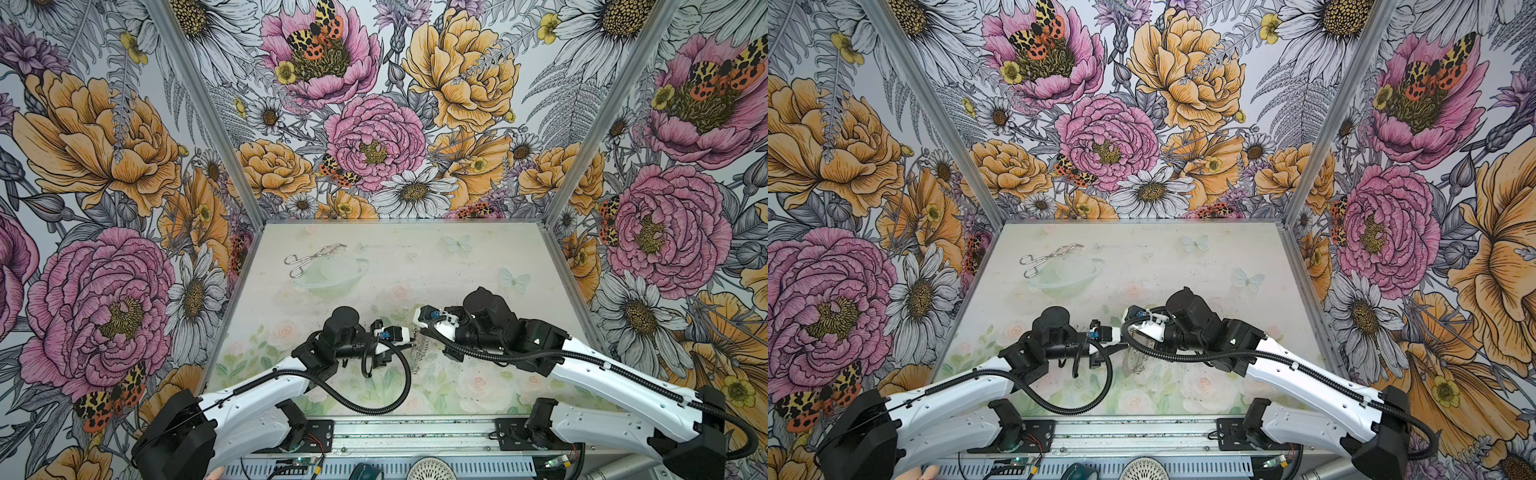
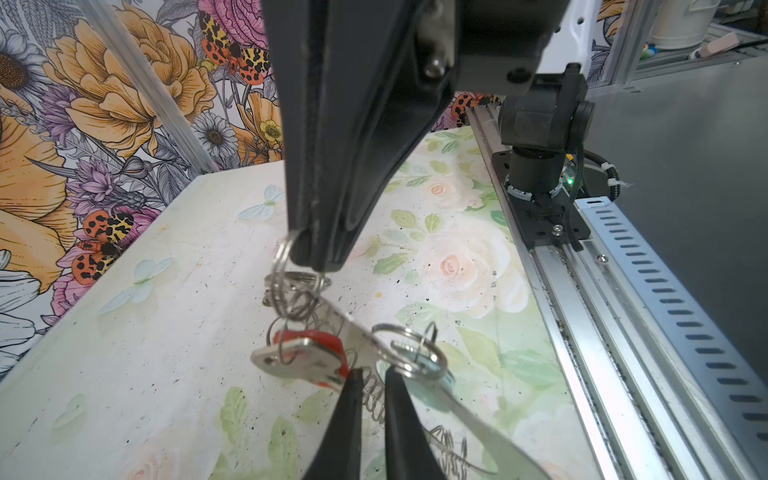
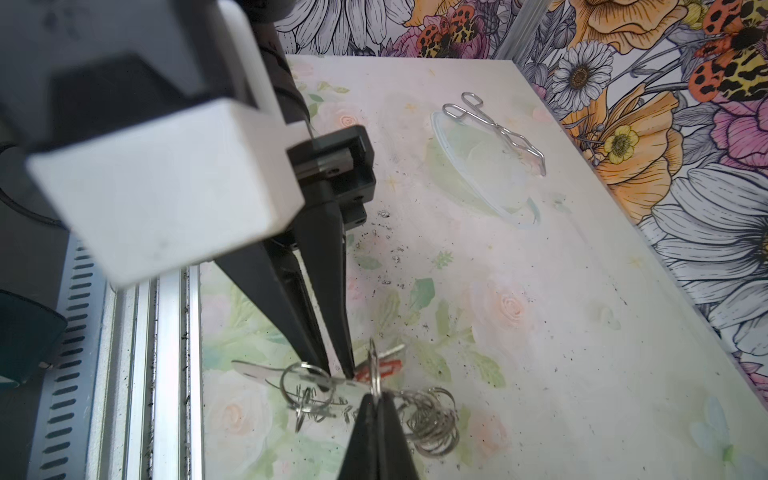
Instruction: Put the keys on the keyring
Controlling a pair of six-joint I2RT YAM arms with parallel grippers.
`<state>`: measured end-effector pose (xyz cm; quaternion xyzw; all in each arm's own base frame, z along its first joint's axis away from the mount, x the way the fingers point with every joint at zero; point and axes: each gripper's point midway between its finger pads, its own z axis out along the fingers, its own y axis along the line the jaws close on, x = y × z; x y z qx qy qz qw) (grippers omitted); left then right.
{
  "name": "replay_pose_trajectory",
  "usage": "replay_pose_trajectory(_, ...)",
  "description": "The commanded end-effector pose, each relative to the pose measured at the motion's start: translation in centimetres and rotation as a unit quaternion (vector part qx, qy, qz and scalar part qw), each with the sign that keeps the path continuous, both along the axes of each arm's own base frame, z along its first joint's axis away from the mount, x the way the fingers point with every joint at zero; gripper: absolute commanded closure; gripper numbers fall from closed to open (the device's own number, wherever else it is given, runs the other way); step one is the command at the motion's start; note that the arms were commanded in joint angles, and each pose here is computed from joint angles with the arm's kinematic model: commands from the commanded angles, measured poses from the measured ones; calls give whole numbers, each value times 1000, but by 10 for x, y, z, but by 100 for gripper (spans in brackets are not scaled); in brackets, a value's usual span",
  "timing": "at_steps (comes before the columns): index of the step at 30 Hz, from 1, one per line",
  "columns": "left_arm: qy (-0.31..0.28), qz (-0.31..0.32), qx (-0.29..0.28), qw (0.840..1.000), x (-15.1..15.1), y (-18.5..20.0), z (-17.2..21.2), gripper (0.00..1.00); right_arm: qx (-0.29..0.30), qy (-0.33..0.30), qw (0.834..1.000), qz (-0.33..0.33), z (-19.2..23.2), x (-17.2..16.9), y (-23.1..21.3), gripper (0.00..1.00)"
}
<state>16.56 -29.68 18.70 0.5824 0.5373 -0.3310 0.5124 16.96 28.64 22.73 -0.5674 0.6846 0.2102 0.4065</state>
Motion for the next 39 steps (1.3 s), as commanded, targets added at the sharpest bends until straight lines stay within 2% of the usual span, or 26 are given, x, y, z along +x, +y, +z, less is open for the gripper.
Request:
replay_pose_trajectory(1, -17, 17, -20, 999, 4, 5, 14, 82, 35, -6, 999, -4, 11, 4, 7, 100)
replay_pose_trajectory(8, -27, 61, -51, 996, 15, 22, 27, 76, 37, -12, 999, 8, 11, 0, 3, 100)
replay_pose_trajectory(18, -14, 37, -57, 998, 10, 16, 28, 73, 45, -2, 998, 40, 7, -10, 13, 100)
replay_pose_trajectory(28, 6, -19, -60, 998, -8, 11, 27, 77, 56, -1, 998, 38, 4, -8, 18, 100)
replay_pose_trajectory(39, 9, -17, -59, 998, -5, 9, 27, 84, 67, 5, 996, 57, 1, -14, 23, 100)
